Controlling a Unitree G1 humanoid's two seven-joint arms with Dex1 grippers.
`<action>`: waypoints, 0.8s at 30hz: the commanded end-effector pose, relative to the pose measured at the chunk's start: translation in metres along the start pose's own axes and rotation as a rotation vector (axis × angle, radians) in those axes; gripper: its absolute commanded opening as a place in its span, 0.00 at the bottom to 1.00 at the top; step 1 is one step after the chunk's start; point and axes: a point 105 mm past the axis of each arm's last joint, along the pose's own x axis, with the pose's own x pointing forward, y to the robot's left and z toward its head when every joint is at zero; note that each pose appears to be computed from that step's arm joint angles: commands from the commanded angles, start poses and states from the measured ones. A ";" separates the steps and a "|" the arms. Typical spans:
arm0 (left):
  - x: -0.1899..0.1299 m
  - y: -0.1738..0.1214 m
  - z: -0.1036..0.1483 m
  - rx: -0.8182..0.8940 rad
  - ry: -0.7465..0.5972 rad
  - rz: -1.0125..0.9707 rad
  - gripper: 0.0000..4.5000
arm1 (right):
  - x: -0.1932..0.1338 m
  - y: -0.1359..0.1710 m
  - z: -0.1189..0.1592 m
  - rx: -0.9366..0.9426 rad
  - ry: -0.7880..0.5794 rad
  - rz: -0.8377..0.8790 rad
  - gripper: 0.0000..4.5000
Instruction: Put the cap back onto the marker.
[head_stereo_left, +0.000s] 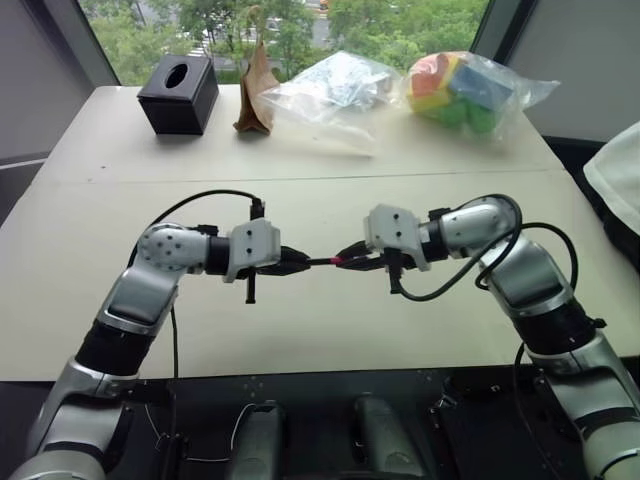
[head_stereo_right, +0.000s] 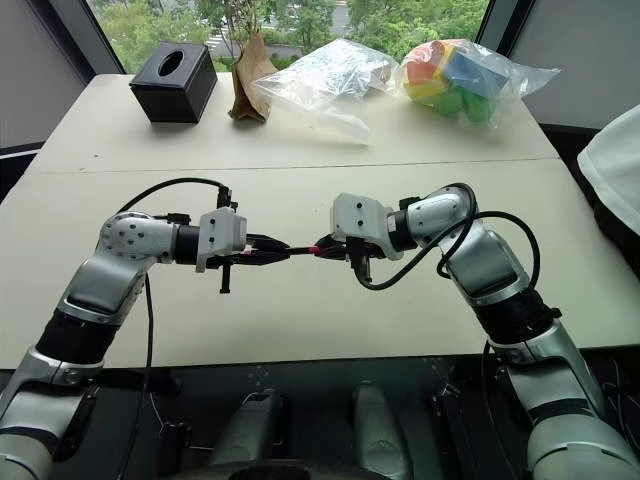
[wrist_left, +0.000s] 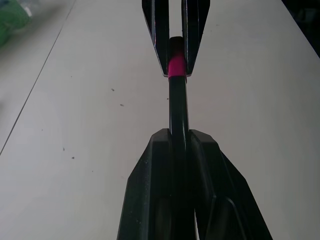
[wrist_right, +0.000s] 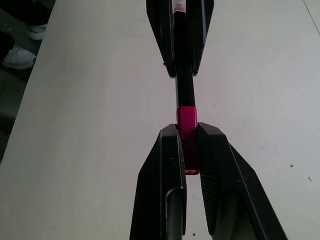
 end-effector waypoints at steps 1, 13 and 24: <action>0.001 0.007 0.023 0.072 -0.070 0.050 0.00 | 0.013 0.010 0.021 -0.093 -0.069 0.076 0.00; -0.033 0.006 -0.013 -0.044 0.072 0.159 0.00 | -0.004 -0.012 0.001 -0.087 0.003 -0.039 0.99; -0.088 0.016 -0.039 -0.399 0.209 0.614 0.00 | -0.017 -0.028 0.011 -0.026 -0.093 -0.211 0.99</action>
